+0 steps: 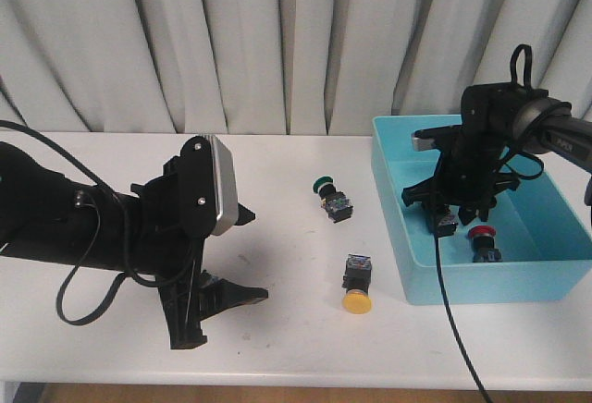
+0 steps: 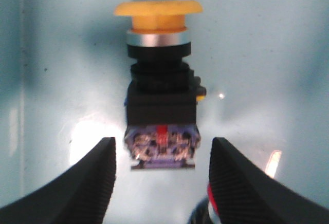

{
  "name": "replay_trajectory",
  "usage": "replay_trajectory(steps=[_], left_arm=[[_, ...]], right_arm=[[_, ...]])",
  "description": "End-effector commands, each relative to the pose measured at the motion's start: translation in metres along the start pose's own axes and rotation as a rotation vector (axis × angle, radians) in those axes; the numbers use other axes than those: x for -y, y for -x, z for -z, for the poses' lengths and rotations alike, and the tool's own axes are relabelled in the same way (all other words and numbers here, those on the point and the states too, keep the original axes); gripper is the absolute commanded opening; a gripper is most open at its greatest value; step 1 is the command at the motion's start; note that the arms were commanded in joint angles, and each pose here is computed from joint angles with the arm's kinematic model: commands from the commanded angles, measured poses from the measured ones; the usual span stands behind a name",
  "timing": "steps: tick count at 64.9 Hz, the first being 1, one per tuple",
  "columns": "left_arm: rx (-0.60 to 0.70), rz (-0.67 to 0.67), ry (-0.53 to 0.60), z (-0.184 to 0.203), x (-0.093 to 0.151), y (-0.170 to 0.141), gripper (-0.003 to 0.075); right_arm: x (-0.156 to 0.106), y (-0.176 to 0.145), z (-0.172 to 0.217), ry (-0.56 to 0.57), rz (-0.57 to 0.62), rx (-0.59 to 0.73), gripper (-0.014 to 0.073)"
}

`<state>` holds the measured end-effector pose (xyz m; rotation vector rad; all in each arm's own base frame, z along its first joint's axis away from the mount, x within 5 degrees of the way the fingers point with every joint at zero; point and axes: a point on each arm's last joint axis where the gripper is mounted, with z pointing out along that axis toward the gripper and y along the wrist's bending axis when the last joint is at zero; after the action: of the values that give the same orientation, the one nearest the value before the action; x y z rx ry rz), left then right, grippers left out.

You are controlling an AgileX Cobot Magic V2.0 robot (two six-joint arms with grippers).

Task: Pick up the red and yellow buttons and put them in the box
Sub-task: 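Carry the yellow button with the right gripper into the blue box and release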

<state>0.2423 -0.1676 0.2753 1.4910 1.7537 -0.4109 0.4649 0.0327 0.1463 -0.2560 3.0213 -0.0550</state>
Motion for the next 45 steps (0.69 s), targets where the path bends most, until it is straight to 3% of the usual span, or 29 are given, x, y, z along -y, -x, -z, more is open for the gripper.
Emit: replay_trajectory(steps=[1,12,30,45], left_arm=[[0.060,0.019,0.043,0.011,-0.004,0.014,0.0577],[0.060,0.018,0.041,0.011,-0.003,0.014,0.0577],[0.059,0.017,0.002,0.011,0.000,0.014,0.0577],[0.059,0.019,-0.005,0.011,0.001,0.014,0.0577]], right_arm=[[0.005,0.003,0.061,-0.017,-0.003,0.113,0.0416],[0.001,-0.015,0.120,0.017,-0.018,0.200,0.0416],[-0.007,-0.098,0.201,0.027,-0.002,0.412,0.0415],[-0.015,-0.178,0.202,0.028,-0.013,0.430,0.0415]])
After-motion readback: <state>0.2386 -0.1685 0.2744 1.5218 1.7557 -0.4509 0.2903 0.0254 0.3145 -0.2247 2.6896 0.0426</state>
